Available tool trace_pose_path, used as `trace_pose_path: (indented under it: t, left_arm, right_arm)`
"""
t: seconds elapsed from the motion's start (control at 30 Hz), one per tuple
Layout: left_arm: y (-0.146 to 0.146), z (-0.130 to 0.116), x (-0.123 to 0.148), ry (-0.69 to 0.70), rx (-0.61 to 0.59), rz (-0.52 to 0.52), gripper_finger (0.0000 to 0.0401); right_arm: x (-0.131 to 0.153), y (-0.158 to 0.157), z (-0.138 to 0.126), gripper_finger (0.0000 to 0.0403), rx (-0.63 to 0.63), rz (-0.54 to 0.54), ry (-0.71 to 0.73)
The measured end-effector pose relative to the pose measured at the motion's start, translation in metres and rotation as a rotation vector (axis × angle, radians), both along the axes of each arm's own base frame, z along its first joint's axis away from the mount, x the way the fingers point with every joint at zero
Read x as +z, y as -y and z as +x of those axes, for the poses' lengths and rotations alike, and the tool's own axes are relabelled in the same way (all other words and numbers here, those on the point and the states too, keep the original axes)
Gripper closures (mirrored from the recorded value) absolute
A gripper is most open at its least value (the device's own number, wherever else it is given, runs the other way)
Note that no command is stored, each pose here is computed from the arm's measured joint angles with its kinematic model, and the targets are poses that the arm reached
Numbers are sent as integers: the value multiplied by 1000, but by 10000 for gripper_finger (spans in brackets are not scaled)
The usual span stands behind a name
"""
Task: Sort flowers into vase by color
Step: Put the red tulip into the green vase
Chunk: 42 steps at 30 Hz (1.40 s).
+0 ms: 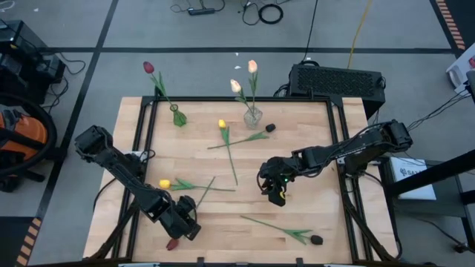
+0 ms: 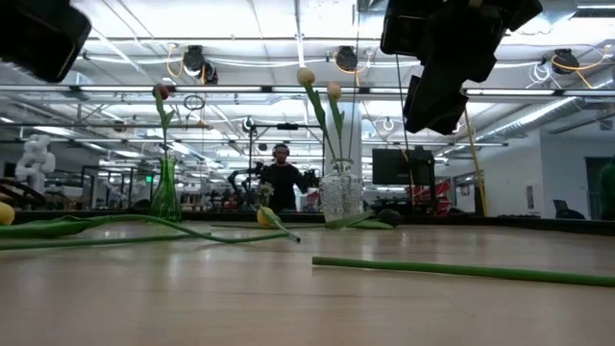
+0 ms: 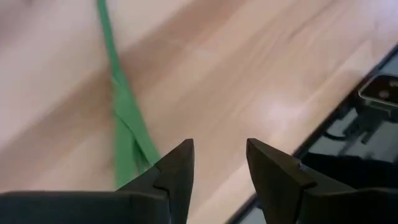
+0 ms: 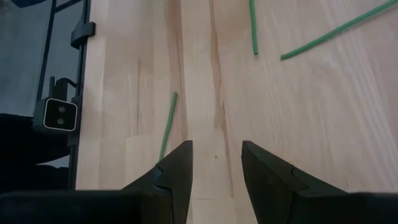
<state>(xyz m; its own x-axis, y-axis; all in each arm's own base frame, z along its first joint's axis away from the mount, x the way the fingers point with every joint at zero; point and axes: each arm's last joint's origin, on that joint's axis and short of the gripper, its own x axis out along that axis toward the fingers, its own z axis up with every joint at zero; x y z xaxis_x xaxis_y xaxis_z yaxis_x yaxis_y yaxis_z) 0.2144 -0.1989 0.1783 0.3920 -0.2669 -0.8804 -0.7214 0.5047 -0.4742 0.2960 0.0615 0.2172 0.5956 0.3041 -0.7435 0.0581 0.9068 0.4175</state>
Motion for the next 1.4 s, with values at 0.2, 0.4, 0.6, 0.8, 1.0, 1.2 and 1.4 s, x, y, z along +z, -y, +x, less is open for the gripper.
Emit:
trace_pose_path:
  t: [0.2, 0.4, 0.6, 0.8, 1.0, 1.2, 1.4]
  left_arm:
    - [-6, -8, 1, -111, -9, 85, 246]
    - [-1, -4, -11, -134, -16, 92, 246]
    - [11, -2, -36, -198, -53, 101, 246]
    - [17, -1, -48, -226, -55, 94, 246]
    - [17, -4, -38, -273, -90, -17, 302]
    - [15, -8, -8, -278, -154, -183, 391]
    - [1, -11, 26, -162, -145, -235, 397]
  right_arm:
    - [0, 0, 0, 273, -4, 3, 0]
    - [0, 0, 0, 273, -20, 14, -6]
    - [0, 0, 0, 273, -19, 14, -7]
    - [0, 0, 0, 273, -4, 2, -1]
    - [0, 0, 0, 273, 12, -11, 5]
    - [0, 0, 0, 273, 24, -20, 16]
    - [3, -1, 4, 273, 29, -20, 72]
